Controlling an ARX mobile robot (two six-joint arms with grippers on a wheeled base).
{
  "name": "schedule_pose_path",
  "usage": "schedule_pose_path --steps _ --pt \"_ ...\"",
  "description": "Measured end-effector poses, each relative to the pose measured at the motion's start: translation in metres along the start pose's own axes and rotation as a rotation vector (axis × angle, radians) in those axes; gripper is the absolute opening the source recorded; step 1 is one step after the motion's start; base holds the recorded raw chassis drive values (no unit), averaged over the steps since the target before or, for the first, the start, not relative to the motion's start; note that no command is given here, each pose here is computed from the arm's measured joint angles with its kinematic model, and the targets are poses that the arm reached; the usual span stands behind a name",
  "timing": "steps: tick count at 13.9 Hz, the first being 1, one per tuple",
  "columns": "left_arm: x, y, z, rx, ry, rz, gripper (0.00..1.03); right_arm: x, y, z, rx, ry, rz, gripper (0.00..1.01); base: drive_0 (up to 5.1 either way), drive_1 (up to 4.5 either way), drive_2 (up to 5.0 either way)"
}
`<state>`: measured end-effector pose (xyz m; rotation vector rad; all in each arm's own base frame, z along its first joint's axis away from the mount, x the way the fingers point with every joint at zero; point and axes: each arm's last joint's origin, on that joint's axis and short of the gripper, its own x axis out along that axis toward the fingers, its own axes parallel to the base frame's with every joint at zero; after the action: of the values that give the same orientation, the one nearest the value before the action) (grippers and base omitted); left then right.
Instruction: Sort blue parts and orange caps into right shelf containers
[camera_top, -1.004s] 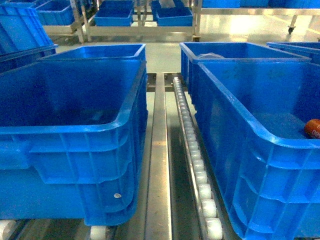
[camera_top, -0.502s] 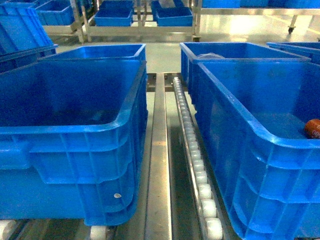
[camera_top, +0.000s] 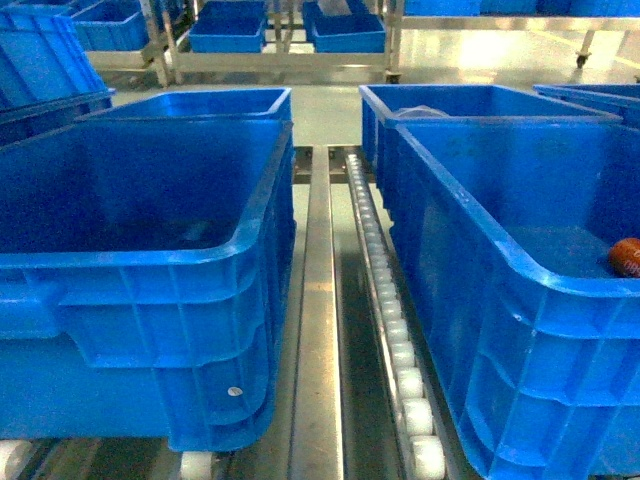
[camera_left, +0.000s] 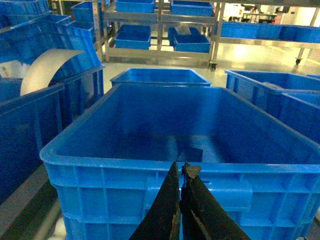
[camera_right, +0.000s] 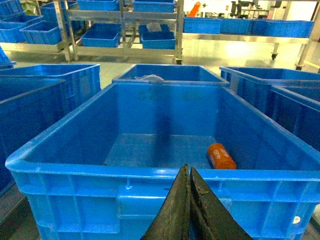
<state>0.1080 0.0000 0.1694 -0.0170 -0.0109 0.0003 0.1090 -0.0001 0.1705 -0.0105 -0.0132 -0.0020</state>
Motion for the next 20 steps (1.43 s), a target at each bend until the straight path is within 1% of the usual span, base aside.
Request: schedule_pose_path --steps 1,2,3,4,5,8,9,11,12,13,14,15,16,17,18,20 --pt "-0.006 0.0 -0.006 0.001 0.048 0.001 0.02 -0.001 0.0 0.0 0.0 0.0 0.0 0.01 0.0 0.0 0.0" --pt "-0.01 0.0 -0.003 0.002 0.014 0.0 0.02 -0.006 0.0 -0.005 0.0 0.048 0.002 0.01 0.0 0.0 0.0" --pt "-0.011 0.0 -0.001 0.002 0.001 0.003 0.02 -0.012 0.0 -0.003 0.001 0.006 0.003 0.01 0.0 0.0 0.0" --pt "-0.01 0.0 -0.004 0.004 0.015 0.003 0.02 -0.012 0.0 -0.002 0.002 0.002 0.002 0.01 0.0 0.0 0.0" --pt "-0.01 0.0 -0.003 0.003 0.014 0.001 0.02 -0.012 0.0 -0.004 0.003 0.017 0.002 0.01 0.0 0.0 0.0" --pt "-0.01 0.0 -0.003 0.006 0.012 0.0 0.02 -0.012 0.0 -0.003 0.003 0.01 0.002 0.03 0.0 0.0 0.0" --pt "-0.01 0.0 -0.003 0.005 0.012 0.0 0.04 -0.012 0.0 -0.003 0.003 0.01 0.002 0.15 0.0 0.0 0.0" --pt "-0.01 0.0 -0.003 0.006 0.012 0.0 0.26 -0.012 0.0 -0.003 0.003 0.01 0.002 0.39 0.0 0.0 0.0" --pt "-0.01 0.0 -0.003 0.006 0.012 0.0 0.43 -0.012 0.0 -0.003 0.003 0.01 0.002 0.53 0.0 0.0 0.0" --pt "-0.01 0.0 -0.003 0.006 0.012 0.0 0.55 -0.012 0.0 -0.003 0.003 0.01 0.002 0.68 0.0 0.0 0.0" --pt "-0.01 0.0 -0.003 0.006 0.012 0.0 0.66 -0.012 0.0 -0.003 0.003 0.01 0.002 0.79 0.0 0.0 0.0" --pt "-0.01 0.0 -0.003 0.006 0.012 0.0 0.8 -0.012 0.0 -0.003 0.003 0.01 0.002 0.94 0.0 0.0 0.0" --pt "-0.01 0.0 -0.003 0.006 0.012 0.0 0.91 -0.012 0.0 -0.003 0.003 0.01 0.002 1.0 0.0 0.0 0.0" --pt "-0.01 0.0 -0.003 0.006 0.012 0.0 1.0 -0.012 0.0 -0.003 0.003 0.01 0.002 0.97 0.0 0.0 0.0" --pt "-0.01 0.0 -0.003 0.006 0.012 0.0 0.97 -0.012 0.0 -0.003 0.003 0.01 0.002 0.98 0.0 0.0 0.0" --pt "-0.01 0.0 -0.003 0.006 0.012 0.0 0.98 -0.012 0.0 -0.003 0.003 0.01 0.002 0.98 0.0 0.0 0.0"
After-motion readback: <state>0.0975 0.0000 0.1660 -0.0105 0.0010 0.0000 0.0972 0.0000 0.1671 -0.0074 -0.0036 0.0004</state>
